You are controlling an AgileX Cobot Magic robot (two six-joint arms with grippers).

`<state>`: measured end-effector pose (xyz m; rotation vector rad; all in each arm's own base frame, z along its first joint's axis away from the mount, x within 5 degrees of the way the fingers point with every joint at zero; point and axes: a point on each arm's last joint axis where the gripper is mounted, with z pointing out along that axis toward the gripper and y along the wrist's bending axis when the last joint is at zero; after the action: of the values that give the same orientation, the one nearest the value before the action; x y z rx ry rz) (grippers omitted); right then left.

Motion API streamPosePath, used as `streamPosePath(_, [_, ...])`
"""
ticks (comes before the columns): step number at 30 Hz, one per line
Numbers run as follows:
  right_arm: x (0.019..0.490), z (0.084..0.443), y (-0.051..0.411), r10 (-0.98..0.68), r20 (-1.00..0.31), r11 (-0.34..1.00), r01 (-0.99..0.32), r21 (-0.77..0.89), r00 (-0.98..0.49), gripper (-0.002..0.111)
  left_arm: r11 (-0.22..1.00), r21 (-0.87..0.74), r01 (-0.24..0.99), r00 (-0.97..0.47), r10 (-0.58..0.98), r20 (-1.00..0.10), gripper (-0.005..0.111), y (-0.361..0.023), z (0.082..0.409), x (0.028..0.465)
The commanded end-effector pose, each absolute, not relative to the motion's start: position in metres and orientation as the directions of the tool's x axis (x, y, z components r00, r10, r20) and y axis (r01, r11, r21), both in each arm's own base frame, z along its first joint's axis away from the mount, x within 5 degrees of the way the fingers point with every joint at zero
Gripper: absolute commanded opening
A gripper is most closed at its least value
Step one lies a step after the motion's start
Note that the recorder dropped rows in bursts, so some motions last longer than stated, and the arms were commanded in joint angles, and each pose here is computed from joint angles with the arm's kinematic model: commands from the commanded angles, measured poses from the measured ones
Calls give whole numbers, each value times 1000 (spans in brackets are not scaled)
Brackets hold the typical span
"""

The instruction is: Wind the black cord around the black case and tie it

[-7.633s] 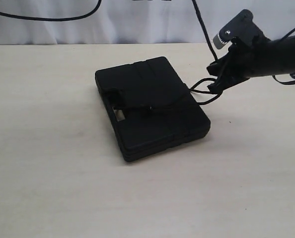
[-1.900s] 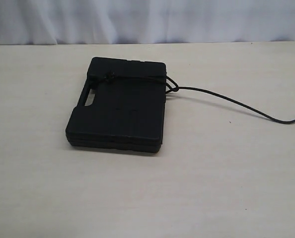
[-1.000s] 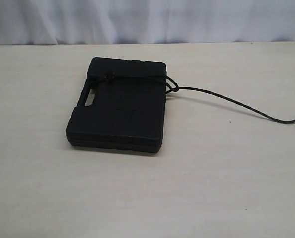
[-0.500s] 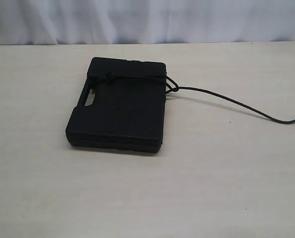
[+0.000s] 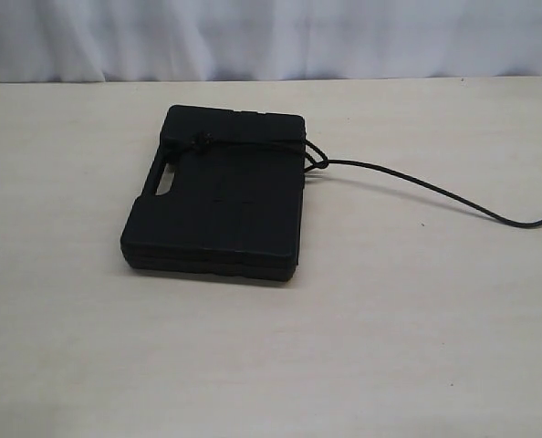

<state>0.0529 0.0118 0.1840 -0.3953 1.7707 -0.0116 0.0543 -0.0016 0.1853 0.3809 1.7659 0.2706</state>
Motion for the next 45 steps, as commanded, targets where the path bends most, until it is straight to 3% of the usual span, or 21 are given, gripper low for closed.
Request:
streamPosePath(1, [53, 184, 8, -262, -946, 956, -187, -226, -192, 5, 923, 378, 70, -201, 384, -901, 0, 0, 186, 54])
streamPosePath(24, [54, 184, 5, -252, -946, 963, -143, -226, -204, 5, 926, 369, 83, -223, 378, -899, 0, 0, 184, 54])
streamPosePath(28, [54, 184, 5, -252, -946, 963, -143, -226, -204, 5, 974, 222, 46, -234, 226, -946, 0, 0, 184, 54])
streamPosePath(45, [54, 184, 5, -252, -946, 964, -143, -226, -204, 5, 973, 227, 46, -234, 231, -944, 0, 0, 184, 54])
